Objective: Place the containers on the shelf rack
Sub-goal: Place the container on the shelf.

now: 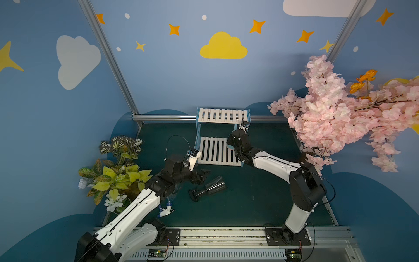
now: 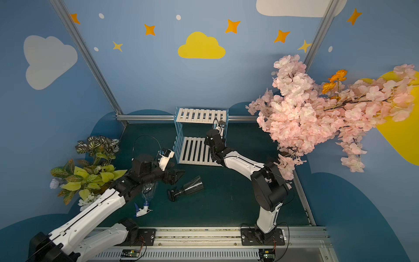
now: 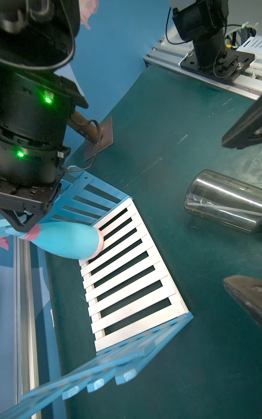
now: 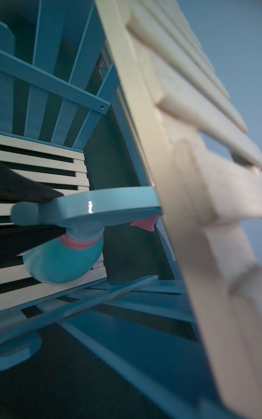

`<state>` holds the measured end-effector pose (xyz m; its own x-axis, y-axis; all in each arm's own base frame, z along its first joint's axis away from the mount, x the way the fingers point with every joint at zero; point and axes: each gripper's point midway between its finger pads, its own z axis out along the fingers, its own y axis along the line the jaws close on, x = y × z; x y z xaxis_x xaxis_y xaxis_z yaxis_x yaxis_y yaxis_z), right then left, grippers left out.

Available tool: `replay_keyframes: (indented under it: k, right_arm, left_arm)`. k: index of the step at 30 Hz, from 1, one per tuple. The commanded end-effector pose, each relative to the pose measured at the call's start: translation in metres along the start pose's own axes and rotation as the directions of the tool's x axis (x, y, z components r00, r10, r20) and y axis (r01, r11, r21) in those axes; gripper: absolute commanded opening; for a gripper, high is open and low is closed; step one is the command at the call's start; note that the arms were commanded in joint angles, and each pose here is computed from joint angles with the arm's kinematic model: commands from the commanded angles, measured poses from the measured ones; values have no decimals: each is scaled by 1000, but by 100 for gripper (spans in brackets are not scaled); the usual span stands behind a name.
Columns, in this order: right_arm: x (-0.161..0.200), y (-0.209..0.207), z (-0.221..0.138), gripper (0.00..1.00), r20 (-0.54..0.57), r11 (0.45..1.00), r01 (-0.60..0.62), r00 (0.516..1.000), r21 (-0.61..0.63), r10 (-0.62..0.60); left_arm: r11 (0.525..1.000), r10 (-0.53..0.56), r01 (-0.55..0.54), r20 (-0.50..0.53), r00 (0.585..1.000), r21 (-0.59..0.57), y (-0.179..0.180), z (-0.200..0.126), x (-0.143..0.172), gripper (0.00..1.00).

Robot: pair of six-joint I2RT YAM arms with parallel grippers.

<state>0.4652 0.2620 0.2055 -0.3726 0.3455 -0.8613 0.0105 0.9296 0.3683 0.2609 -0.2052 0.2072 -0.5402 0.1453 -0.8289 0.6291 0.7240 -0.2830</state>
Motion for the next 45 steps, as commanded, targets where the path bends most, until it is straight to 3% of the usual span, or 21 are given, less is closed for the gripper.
replay_keyframes:
  k: [1,7,14,37,45]
  right_arm:
    - [-6,4,4,0,19,999,-30,999,-15,30]
    - [-1,1,6,0,3,1000,-24,1000,-3,24]
    - [1,1,5,18,-9,1000,-21,1000,-6,21]
    - [-4,7,-8,42,-35,998,-47,998,-50,45]
    - [-12,16,-51,63,-66,978,-120,992,-171,110]
  left_arm:
    - [999,21,-21,16,1000,29,-8,-5,-8,92]
    - [999,20,-20,13,1000,34,-9,-4,-7,92]
    - [999,20,-20,19,1000,31,-9,-5,-8,92]
    - [1000,23,-24,29,999,14,-7,-9,-9,95]
    - [1000,17,-16,54,998,-18,-2,-11,-9,96]
